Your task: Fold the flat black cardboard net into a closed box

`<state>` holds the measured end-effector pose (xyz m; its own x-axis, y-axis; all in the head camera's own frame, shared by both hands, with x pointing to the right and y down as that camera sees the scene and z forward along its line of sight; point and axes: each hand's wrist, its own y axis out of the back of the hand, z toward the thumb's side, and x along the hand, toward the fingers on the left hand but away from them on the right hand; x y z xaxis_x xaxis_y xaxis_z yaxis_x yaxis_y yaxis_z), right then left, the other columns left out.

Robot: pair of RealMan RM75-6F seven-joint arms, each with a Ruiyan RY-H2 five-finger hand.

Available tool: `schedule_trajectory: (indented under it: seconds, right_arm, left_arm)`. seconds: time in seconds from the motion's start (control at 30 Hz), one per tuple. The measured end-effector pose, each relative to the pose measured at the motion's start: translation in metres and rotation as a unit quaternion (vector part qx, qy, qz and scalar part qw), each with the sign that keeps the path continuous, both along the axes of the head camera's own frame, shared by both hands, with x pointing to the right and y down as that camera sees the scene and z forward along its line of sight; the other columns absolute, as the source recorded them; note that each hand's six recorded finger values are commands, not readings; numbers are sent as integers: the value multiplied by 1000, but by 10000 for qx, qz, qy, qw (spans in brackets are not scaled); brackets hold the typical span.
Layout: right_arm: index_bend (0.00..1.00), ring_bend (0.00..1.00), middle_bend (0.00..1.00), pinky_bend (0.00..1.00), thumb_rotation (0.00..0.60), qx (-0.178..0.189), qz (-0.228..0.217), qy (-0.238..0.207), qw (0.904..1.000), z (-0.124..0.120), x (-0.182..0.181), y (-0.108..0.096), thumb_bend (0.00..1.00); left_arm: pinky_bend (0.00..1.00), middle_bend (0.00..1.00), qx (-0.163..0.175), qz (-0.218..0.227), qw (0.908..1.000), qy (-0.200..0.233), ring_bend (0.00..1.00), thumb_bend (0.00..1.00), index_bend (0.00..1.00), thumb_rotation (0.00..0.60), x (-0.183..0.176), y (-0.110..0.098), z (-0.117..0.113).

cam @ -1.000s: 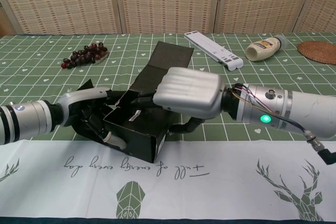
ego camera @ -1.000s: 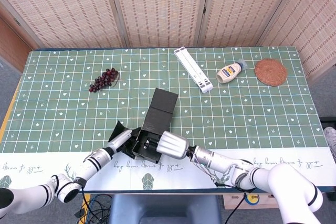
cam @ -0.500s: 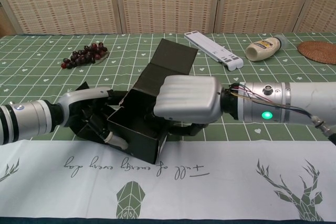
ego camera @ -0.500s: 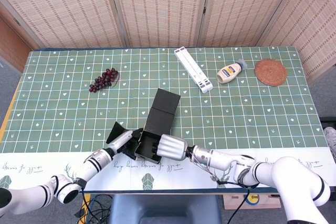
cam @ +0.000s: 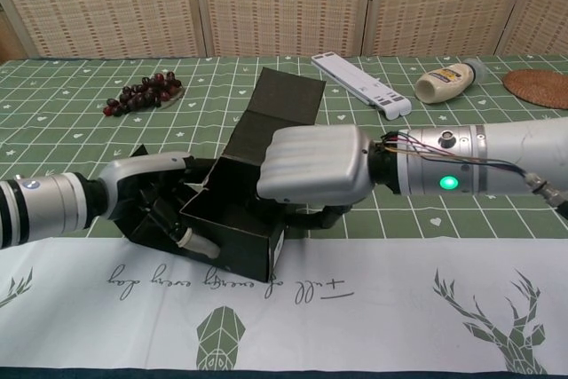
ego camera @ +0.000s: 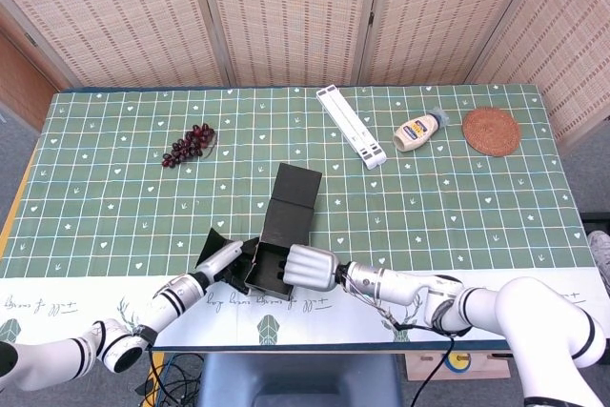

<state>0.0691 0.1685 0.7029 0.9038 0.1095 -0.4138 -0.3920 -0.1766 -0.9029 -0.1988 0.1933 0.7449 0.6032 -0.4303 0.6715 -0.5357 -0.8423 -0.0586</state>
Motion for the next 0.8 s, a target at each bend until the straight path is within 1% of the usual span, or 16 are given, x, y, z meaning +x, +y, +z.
schedule_trajectory:
  seconds: [0.1, 0.17, 0.2, 0.27, 0.3, 0.37, 0.43, 0.47, 0.5, 0.53, 0.6, 0.7, 0.8]
  right_arm:
    - [819, 793, 752, 946, 600, 9, -41, 43, 10000, 1, 1, 0, 773]
    - [808, 793, 720, 946, 600, 36, -58, 59, 10000, 1, 2, -1, 740]
    - [763, 793, 670, 946, 600, 52, -62, 63, 9999, 1, 2, -1, 701]
    - [612, 791, 545, 946, 600, 82, -50, 66, 9999, 0, 4, -2, 623]
    - [491, 786, 461, 947, 600, 98, -43, 69, 9999, 0, 5, -2, 587]
    - [312, 772, 332, 950, 600, 141, -13, 74, 9999, 0, 8, -3, 552]
    - [185, 755, 217, 952, 600, 175, 18, 76, 9998, 0, 9, -3, 537]
    - [141, 748, 180, 953, 600, 200, 44, 78, 9998, -1, 10, -3, 532]
    - [69, 737, 132, 953, 600, 214, 69, 78, 9997, -1, 11, -4, 526]
    - [28, 728, 102, 953, 600, 226, 97, 73, 9997, -2, 12, -4, 522]
    - [0, 715, 68, 953, 600, 255, 163, 60, 9995, -4, 14, -5, 517]
    - [0, 703, 41, 953, 600, 241, 303, 0, 9992, -8, 16, -7, 513]
    - [0, 699, 35, 953, 600, 221, 468, -79, 9986, -13, 19, -10, 513]
  left_arm:
    - [919, 179, -10, 3, 10000, -7, 607, 92, 172, 600, 0, 1, 0]
    - [919, 179, -11, -5, 10000, -18, 608, 91, 172, 600, 0, 1, 1]
    - [919, 179, -18, -19, 10000, -23, 608, 91, 172, 600, 0, 1, 1]
    - [919, 179, -25, -43, 10000, -39, 608, 91, 172, 600, -1, 1, 1]
    - [919, 179, -27, -59, 10000, -54, 608, 91, 172, 600, -1, 1, 2]
    - [919, 179, -27, -83, 9999, -76, 608, 91, 170, 600, -1, 0, 2]
    - [919, 179, -24, -109, 9999, -96, 608, 91, 165, 600, -1, 0, 2]
    - [919, 179, -21, -116, 9999, -104, 608, 91, 156, 600, -1, 0, 2]
    - [919, 179, -9, -124, 9999, -113, 607, 91, 141, 600, -1, 0, 2]
    - [919, 178, 4, -128, 9998, -120, 603, 91, 126, 600, -1, 0, 1]
    - [919, 162, 45, -131, 9998, -139, 586, 91, 88, 600, -1, -1, 0]
    - [918, 76, 128, -130, 9997, -167, 562, 91, 20, 600, -2, -2, -3]
    - [917, 28, 246, -105, 9994, -212, 554, 91, 0, 600, -4, -4, -6]
